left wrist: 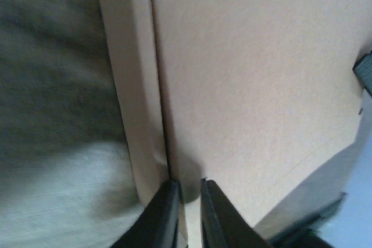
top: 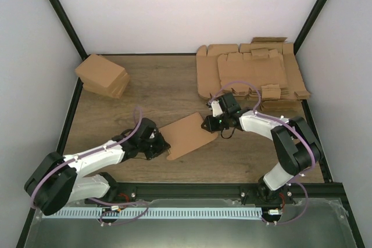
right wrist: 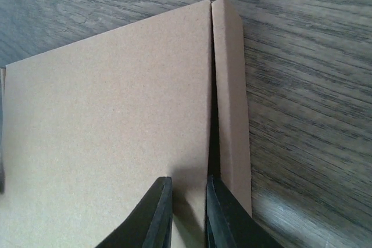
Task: Fold the paper box
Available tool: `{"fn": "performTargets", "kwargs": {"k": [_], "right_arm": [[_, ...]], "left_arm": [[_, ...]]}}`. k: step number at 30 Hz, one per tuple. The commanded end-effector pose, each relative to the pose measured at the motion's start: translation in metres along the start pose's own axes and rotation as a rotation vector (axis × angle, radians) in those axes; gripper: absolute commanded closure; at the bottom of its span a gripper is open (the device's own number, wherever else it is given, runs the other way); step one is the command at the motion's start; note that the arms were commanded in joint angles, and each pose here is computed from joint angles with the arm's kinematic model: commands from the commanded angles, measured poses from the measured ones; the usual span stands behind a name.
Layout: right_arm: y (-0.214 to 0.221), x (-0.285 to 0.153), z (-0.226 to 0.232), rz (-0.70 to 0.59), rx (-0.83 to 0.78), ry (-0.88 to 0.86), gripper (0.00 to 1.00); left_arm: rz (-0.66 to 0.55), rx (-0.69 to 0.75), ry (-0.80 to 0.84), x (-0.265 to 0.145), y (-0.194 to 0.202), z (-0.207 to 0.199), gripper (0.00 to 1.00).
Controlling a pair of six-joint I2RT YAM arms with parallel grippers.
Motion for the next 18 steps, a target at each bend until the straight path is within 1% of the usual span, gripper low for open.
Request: {"fn": "performTargets", "kwargs": {"k": [1, 3, 5, 8, 10, 11, 13, 14, 16, 18], "right_arm": [[0.025, 0.008, -0.003, 0.102, 0.007, 0.052, 0.84], [0.021, -0.003, 0.000, 0.056, -0.001, 0.080, 0.74], [0.017, -0.013, 0.003, 0.008, -0.011, 0.090, 0.69], [0.006, -0.030, 0.010, -0.053, -0.028, 0.106, 0.68], [0.002, -0.035, 0.012, -0.071, -0.028, 0.120, 0.64], [0.000, -0.037, 0.011, -0.080, -0.024, 0.123, 0.63], [-0.001, -0.038, 0.007, -0.093, -0.010, 0.099, 0.57], [-0.001, -0.037, 0.005, -0.091, -0.003, 0.069, 0.55], [0.002, -0.032, 0.003, -0.075, 0.017, 0.007, 0.55], [0.006, -0.025, 0.002, -0.046, 0.027, -0.048, 0.55]], "left_arm": [[-0.107, 0.107, -0.067, -0.008, -0.012, -0.012, 0.81], [-0.132, 0.140, -0.090, -0.014, -0.014, -0.018, 0.76], [-0.151, 0.158, -0.105, -0.019, -0.015, -0.021, 0.73], [-0.164, 0.169, -0.095, -0.025, -0.016, -0.026, 0.67], [-0.157, 0.163, -0.080, -0.026, -0.016, -0.026, 0.61], [-0.145, 0.154, -0.068, -0.026, -0.016, -0.025, 0.58], [-0.104, 0.128, -0.039, -0.023, -0.015, -0.022, 0.52], [-0.089, 0.116, -0.027, -0.021, -0.014, -0.020, 0.51], [-0.062, 0.096, -0.002, -0.016, -0.011, -0.016, 0.50], [-0.039, 0.086, 0.019, -0.012, -0.010, -0.012, 0.53]]}}
Point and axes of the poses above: each gripper's point midway between its finger pads, its own x axis out along the fingers, its own z axis along the line the jaws close on, y = z × x, the point moved 8 cm from there along -x, back along the fingers, and after that the axes turned 9 degrees about -x, right-handed, at the moved point
